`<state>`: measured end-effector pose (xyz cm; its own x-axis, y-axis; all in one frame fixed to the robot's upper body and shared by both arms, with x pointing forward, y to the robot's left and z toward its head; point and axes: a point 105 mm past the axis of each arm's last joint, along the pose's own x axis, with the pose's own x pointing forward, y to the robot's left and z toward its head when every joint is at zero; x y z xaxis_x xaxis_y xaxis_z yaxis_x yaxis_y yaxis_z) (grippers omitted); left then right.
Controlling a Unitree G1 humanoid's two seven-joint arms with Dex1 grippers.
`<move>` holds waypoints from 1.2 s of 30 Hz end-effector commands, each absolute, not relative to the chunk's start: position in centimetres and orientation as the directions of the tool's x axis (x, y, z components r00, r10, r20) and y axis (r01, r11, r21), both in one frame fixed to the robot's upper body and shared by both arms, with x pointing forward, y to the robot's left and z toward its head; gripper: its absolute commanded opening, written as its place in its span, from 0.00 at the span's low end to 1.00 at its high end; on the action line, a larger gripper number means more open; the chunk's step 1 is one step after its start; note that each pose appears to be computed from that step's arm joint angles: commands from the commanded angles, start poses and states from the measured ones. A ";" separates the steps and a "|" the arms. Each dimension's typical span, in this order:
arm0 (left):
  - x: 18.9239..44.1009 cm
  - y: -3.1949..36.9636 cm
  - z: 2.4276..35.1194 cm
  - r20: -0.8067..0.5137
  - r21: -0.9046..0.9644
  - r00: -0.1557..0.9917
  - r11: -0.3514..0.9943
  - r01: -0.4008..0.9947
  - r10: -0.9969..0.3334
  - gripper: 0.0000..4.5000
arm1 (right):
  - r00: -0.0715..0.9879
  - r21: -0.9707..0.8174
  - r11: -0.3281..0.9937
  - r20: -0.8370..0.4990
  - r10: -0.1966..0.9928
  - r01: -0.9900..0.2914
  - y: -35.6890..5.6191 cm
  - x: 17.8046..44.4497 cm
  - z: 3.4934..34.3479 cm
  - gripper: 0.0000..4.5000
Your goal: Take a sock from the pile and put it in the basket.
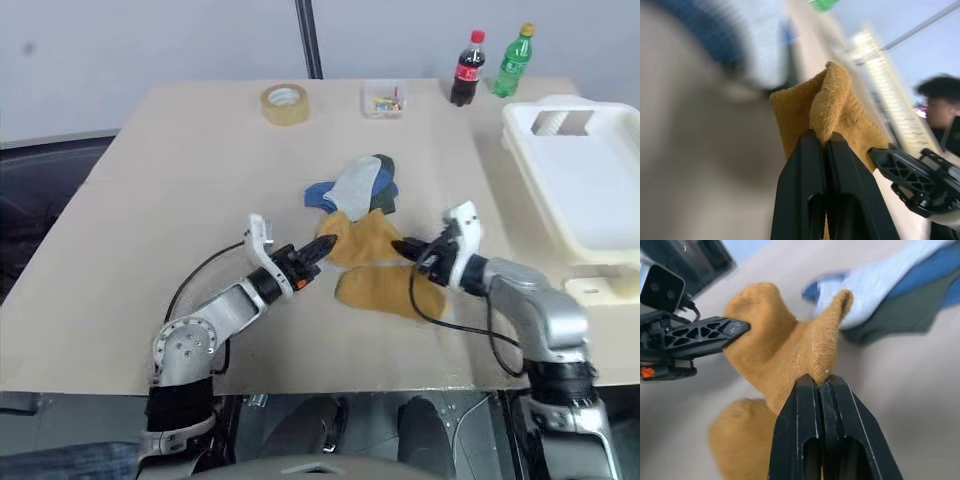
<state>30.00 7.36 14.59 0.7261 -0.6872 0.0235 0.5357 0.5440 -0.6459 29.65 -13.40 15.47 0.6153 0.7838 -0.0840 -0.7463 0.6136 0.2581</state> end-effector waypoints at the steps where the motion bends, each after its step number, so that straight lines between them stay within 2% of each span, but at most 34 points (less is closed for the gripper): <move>1: 28.1 6.3 16.0 0.060 -0.632 0.653 0.478 0.610 -0.755 0.00 | 0.607 0.269 0.604 -0.081 0.790 -0.750 -14.1 26.6 17.0 0.01; 4: 26.4 5.6 14.4 -0.028 -0.610 0.589 0.481 0.630 -0.808 0.00 | 0.608 0.305 0.633 -0.184 0.772 -0.712 -15.4 24.2 15.3 0.01; 10: 25.6 5.6 11.6 -0.133 -0.627 0.576 0.518 0.582 -0.807 0.00 | 0.635 0.355 0.711 -0.321 0.702 -0.607 -17.0 22.7 12.2 0.01; 18: 26.6 6.1 10.2 -0.174 -0.630 0.623 0.573 0.525 -0.763 0.00 | 0.705 0.292 0.784 -0.342 0.621 -0.548 -18.5 23.9 11.5 0.01; 23: 26.7 5.9 9.4 -0.203 -0.617 0.638 0.603 0.505 -0.743 0.00 | 0.676 0.304 0.766 -0.359 0.643 -0.566 -18.3 23.9 11.0 0.01; 24: 26.7 5.9 9.4 -0.201 -0.622 0.639 0.601 0.503 -0.743 0.07 | 0.655 0.305 0.752 -0.371 0.659 -0.584 -18.1 23.5 10.8 0.13; 25: 26.8 5.9 9.3 -0.200 -0.624 0.639 0.599 0.501 -0.743 0.14 | 0.640 0.306 0.743 -0.379 0.668 -0.595 -18.0 23.3 10.7 0.17; 27: 26.8 5.9 9.1 -0.207 -0.623 0.640 0.604 0.497 -0.740 0.29 | 0.643 0.277 0.752 -0.395 0.656 -0.597 -18.3 23.2 10.7 0.36; 30: 26.8 6.0 9.1 -0.206 -0.621 0.649 0.610 0.491 -0.732 0.57 | 0.683 0.204 0.772 -0.369 0.630 -0.602 -19.3 24.2 12.5 0.66; 31: 26.9 6.2 9.0 -0.212 -0.624 0.656 0.617 0.480 -0.725 0.70 | 0.699 0.196 0.769 -0.326 0.636 -0.608 -19.1 24.7 13.5 0.79; 32: 26.9 6.3 8.9 -0.215 -0.629 0.658 0.618 0.473 -0.722 0.79 | 0.702 0.177 0.757 -0.288 0.651 -0.629 -18.5 25.0 14.4 0.80; 33: 26.9 6.3 8.9 -0.216 -0.632 0.659 0.618 0.468 -0.720 0.92 | 0.698 0.155 0.743 -0.262 0.667 -0.652 -17.8 25.2 15.0 0.80; 34: 27.0 6.4 8.7 -0.222 -0.632 0.663 0.623 0.461 -0.715 1.00 | 0.682 0.133 0.719 -0.241 0.691 -0.682 -16.8 25.3 15.3 0.80; 36: 27.0 6.3 8.6 -0.225 -0.631 0.660 0.624 0.462 -0.717 1.00 | 0.659 0.084 0.687 -0.217 0.720 -0.722 -15.0 25.6 15.4 0.80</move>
<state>26.71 5.44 9.44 0.6346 -0.7498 -0.1873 0.5020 0.5842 -0.6377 25.74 -16.58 14.92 0.6784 0.6906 -0.2507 -0.6801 0.7193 0.1414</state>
